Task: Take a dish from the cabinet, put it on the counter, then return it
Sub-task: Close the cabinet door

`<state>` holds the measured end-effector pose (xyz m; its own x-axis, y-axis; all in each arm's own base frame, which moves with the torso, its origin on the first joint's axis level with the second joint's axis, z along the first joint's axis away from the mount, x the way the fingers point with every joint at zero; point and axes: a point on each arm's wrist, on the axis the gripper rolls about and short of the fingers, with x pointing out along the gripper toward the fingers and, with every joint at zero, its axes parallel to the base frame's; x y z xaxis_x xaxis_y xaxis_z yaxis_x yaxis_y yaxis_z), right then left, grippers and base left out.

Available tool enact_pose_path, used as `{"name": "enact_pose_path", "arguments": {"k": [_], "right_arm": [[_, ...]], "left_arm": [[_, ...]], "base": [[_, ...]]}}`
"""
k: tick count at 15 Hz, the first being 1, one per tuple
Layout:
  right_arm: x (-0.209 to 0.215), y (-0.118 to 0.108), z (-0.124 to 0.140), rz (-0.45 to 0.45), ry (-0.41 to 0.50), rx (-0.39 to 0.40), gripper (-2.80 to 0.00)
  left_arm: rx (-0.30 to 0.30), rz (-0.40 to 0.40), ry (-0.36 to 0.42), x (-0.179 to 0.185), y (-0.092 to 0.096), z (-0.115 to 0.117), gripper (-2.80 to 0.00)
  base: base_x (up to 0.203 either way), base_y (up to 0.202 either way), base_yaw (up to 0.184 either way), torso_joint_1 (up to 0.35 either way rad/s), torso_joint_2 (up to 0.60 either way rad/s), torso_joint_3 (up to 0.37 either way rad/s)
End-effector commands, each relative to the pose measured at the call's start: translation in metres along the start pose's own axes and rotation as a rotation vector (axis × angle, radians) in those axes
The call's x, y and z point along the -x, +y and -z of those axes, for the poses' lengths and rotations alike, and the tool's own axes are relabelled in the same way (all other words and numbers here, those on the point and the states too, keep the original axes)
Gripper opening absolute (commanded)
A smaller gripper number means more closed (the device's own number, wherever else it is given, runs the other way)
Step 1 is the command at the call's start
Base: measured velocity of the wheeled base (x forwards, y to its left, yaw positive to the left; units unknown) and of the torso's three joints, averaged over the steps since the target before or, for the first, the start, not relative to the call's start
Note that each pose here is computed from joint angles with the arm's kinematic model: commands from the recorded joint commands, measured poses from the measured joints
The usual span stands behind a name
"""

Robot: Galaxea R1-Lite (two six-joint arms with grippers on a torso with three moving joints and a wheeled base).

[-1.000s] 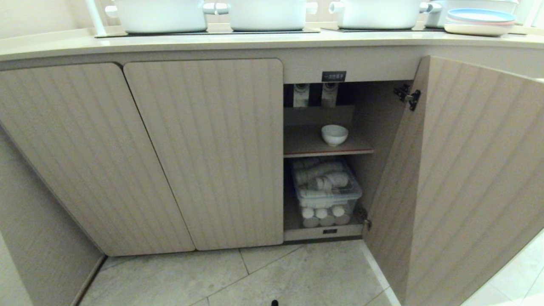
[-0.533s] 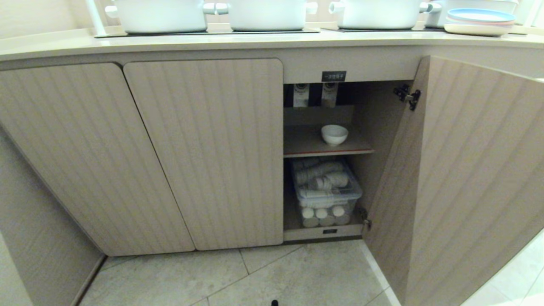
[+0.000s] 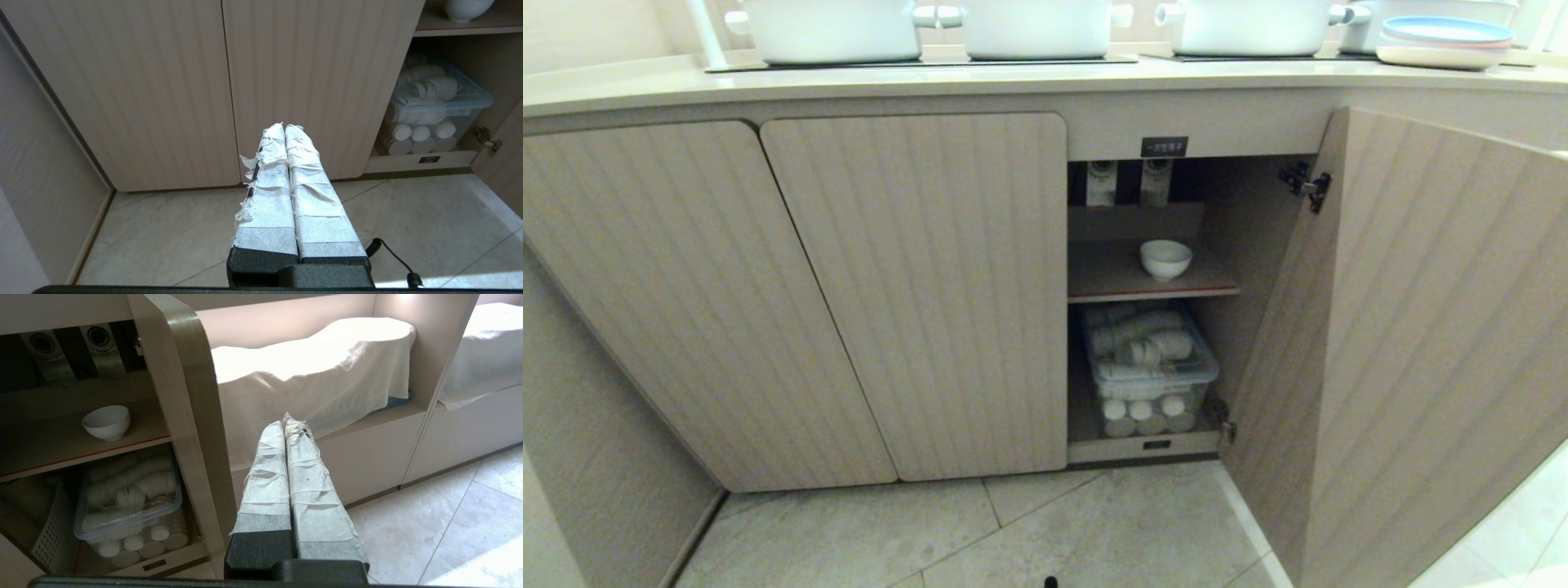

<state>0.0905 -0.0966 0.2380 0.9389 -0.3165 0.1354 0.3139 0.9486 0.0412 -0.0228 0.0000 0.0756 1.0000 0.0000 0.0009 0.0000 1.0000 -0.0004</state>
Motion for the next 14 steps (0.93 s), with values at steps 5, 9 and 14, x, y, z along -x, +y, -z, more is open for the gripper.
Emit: {"name": "enact_pose_path", "arguments": {"k": [5,9,14], "right_arm": [[-0.02,-0.014,0.009,-0.017,0.057,-0.03,-2.8],[-0.033,-0.016,0.011,-0.057,0.048,-0.057,-2.8],[-0.042,-0.002,0.015,-0.15,0.056,-0.109,-2.8]], "left_arm": [[0.001,0.0,-0.001,0.0,0.0,0.0,-2.8],[0.0,0.0,-0.001,0.0,0.0,0.0,-2.8],[0.0,0.0,-0.001,0.0,0.0,0.0,-2.8]], "base": [[0.0,0.0,0.0,0.0,0.0,0.0],[0.0,0.0,0.0,0.0,0.0,0.0],[0.0,0.0,0.0,0.0,0.0,0.0]]}}
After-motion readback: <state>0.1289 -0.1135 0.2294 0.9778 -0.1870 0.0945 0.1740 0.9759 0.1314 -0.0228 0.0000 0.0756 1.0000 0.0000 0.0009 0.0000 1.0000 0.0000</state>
